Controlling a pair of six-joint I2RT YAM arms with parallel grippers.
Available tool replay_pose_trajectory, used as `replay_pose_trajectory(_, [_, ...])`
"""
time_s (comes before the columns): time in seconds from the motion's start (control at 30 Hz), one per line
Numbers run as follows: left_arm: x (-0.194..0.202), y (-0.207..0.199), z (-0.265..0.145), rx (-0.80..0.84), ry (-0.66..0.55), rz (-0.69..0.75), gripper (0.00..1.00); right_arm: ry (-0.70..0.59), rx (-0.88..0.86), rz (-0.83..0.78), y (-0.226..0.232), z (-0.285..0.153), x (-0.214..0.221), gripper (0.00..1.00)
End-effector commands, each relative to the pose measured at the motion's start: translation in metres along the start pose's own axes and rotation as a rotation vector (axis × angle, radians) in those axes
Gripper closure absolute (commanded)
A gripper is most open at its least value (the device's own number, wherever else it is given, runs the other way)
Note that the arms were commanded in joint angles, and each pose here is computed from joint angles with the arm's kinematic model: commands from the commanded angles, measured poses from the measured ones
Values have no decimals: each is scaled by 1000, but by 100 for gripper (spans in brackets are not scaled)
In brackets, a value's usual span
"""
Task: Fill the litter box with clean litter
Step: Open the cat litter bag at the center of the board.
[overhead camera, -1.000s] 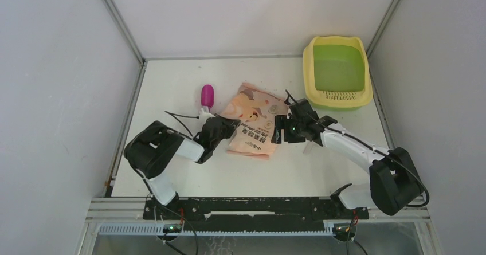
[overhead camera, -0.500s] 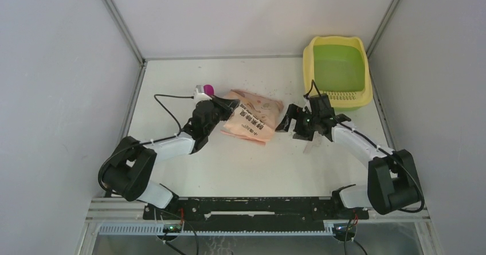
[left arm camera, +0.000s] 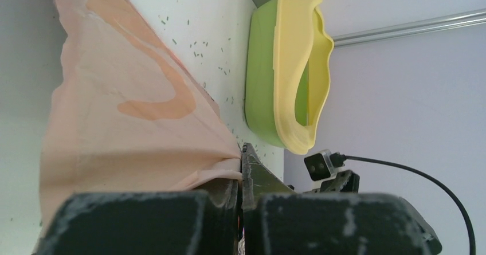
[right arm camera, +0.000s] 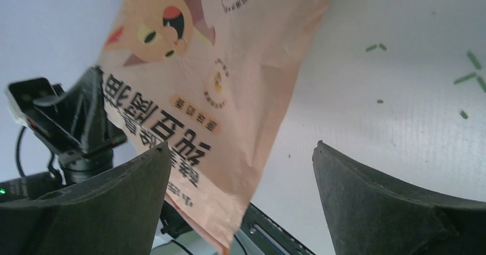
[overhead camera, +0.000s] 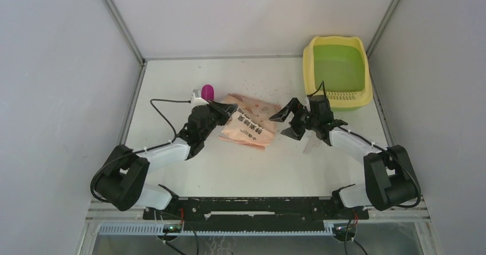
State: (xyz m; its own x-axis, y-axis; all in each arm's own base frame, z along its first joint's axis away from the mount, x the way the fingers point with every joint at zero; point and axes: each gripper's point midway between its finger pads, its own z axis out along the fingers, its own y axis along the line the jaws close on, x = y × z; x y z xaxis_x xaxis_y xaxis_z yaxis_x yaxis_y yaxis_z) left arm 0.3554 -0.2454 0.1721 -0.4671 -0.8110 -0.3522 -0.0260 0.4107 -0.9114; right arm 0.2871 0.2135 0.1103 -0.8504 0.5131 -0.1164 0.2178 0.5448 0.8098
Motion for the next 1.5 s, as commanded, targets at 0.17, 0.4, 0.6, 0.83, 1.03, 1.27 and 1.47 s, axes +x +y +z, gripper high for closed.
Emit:
replay_pose_trajectory(0.17, [0,-43,-21,180,-3,-67,100,-12,-27,230,-10,29,-6,1])
replay_pose_trajectory(0.4, [-3,-75,-23,316,2,-148,100,-34,-11,279,-22,39,-2,12])
replay_pose_trajectory(0.6, [4,-93,-28,396,39,-193,100,-69,-54,297,-14,37,-16,31])
replay_pose_trajectory(0.83, [4,-105,-34,448,57,-234,100,-90,-64,285,-9,35,-27,65])
replay_pose_trajectory(1.03, [9,-120,-40,473,115,-235,100,-120,-34,213,-1,32,-43,93])
replay_pose_trajectory(1.27, [4,-122,-51,427,104,-206,100,-217,105,-61,28,15,-88,90])
replay_pose_trajectory(1.47, [-8,-114,-62,403,12,-194,100,-194,100,-233,59,18,-111,83])
